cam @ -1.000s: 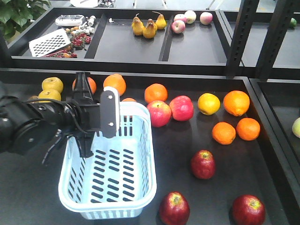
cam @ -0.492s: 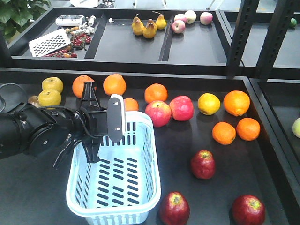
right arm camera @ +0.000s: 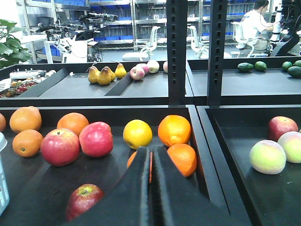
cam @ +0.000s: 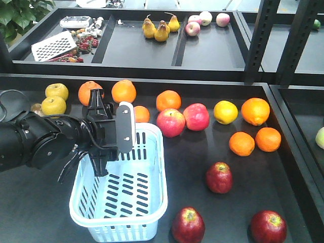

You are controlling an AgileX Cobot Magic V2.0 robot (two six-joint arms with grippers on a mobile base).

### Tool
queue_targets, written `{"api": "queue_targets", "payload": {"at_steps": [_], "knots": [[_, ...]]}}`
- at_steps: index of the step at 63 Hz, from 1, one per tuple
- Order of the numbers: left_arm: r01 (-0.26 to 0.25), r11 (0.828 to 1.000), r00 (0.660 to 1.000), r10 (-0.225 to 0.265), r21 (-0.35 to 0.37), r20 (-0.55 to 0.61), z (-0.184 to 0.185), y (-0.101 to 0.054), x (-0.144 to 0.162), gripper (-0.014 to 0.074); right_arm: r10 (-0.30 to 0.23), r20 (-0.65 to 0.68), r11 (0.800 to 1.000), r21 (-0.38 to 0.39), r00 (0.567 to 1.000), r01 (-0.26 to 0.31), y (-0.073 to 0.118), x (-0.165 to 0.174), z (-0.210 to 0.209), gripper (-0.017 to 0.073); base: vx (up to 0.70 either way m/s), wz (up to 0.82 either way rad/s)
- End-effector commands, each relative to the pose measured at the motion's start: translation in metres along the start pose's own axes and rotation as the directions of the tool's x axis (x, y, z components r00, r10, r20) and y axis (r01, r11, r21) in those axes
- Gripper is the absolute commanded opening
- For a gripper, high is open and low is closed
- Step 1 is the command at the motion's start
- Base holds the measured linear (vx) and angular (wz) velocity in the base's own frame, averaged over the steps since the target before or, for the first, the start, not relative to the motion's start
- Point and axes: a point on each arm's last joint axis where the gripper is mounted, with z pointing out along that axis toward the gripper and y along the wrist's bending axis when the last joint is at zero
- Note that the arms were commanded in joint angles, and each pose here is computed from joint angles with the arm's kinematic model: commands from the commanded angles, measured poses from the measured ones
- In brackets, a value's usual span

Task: Pick three apples into basket with both arms
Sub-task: 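Lower the light-blue basket onto the table with the left gripper, then open the left gripper and lift it away from the basket handle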

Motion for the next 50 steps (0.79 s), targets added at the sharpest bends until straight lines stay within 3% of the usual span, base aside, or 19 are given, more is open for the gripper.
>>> {"api": "queue_targets", "payload": {"at_steps": [1, 26, 36, 42, 47, 50], "knots": [[0.022, 0.995, 0.998, -0.016, -0.099, 0.058, -0.016, 0.02, -0.009, 0.0613, -0.012, 0.08, 1.0, -0.006, 0.997, 0.012, 0.001, -0.004, -0.001, -0.0008, 0.0, 0.0], [0.064, 0.989, 0.996, -0.055, -0.135, 0.074, -0.045, 0.03, -0.013, 0.0615, -0.012, 0.08, 1.0, -0.006, 0.997, 0.012, 0.001, -0.004, -0.001, -0.0008, 0.0, 0.0], [0.13, 0.978, 0.989, -0.116, -0.164, 0.093, -0.077, 0.038, -0.014, 0.0606, -0.012, 0.08, 1.0, -0.006, 0.997, 0.012, 0.001, -0.004, -0.001, -0.0008, 0.0, 0.0], [0.25, 0.952, 0.965, -0.231, -0.176, 0.123, -0.1, 0.042, -0.015, 0.0599, -0.012, 0.08, 1.0, -0.006, 0.997, 0.012, 0.001, -0.004, -0.001, -0.0008, 0.0, 0.0], [0.39, 0.901, 0.916, -0.359, -0.189, 0.176, -0.121, 0.046, -0.016, 0.059, -0.012, 0.08, 1.0, -0.006, 0.997, 0.012, 0.001, -0.004, -0.001, -0.0008, 0.0, 0.0], [0.444, 0.875, 0.891, -0.407, -0.193, 0.203, -0.133, 0.048, -0.016, 0.059, -0.012, 0.08, 1.0, -0.006, 0.997, 0.012, 0.001, -0.004, -0.001, -0.0008, 0.0, 0.0]]}}
